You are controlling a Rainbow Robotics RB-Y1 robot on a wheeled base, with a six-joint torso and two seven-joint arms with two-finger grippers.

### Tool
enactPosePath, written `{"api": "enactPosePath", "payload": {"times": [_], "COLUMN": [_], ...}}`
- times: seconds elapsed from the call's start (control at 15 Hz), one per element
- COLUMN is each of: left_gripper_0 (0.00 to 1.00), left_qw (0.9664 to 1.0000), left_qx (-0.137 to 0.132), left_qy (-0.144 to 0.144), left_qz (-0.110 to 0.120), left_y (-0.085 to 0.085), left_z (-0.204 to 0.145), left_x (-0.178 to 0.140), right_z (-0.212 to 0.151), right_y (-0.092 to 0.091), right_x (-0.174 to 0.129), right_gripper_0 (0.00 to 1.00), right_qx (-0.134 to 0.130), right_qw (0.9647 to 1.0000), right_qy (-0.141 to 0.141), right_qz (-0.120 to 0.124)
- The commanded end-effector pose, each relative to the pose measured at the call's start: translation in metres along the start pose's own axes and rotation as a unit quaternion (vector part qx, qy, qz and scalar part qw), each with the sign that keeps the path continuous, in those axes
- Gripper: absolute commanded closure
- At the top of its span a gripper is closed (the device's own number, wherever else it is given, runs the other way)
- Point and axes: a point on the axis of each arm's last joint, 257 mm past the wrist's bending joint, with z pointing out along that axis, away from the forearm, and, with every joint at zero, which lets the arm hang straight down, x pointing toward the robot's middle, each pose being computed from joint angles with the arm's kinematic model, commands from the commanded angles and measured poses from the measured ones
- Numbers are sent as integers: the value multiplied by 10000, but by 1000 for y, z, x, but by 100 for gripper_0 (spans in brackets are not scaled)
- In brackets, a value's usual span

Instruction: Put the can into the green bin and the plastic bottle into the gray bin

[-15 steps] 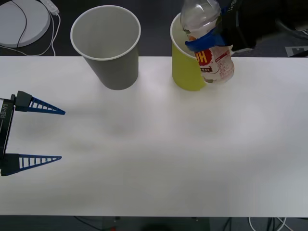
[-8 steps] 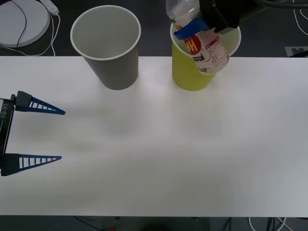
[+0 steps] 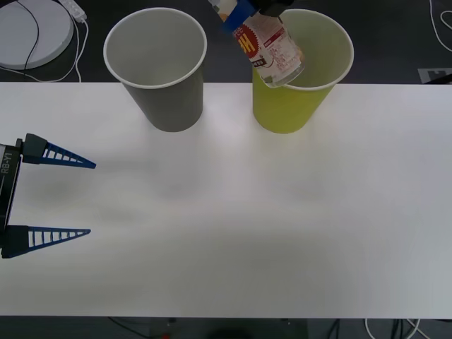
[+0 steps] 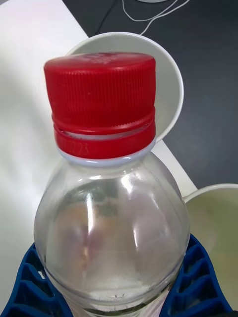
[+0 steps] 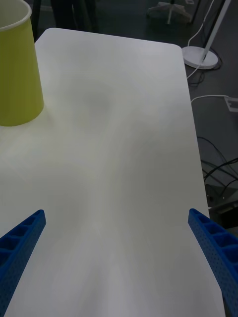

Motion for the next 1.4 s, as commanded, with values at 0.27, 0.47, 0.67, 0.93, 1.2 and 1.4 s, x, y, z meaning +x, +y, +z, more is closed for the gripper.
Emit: {"api": "enactPosePath", "payload": {"times": [0.27,0.47,0.67,0.93,1.2,1.4], "left_gripper_0": [0,0,0,0,0,0], "left_qw": [10000,10000,10000,10000,10000,10000], "left_qx": [0,0,0,0,0,0], "left_qy": [0,0,0,0,0,0], "left_qz": [0,0,0,0,0,0], "left_y": [0,0,0,0,0,0], "left_z": [0,0,0,0,0,0], "left_x": [0,0,0,0,0,0], "right_z": [30,40,52,67,86,96], "right_y": [-9,-12,-12,-10,-9,-9], "right_x": [-28,-45,-61,-80,-95,-107], "right_gripper_0": [100,100,100,100,100,100], "right_qx": [207,279,322,413,569,630], "right_qw": [9993,9986,9978,9968,9956,9948], "right_qy": [161,194,172,161,107,9], "right_qz": [257,401,548,673,742,805]}}
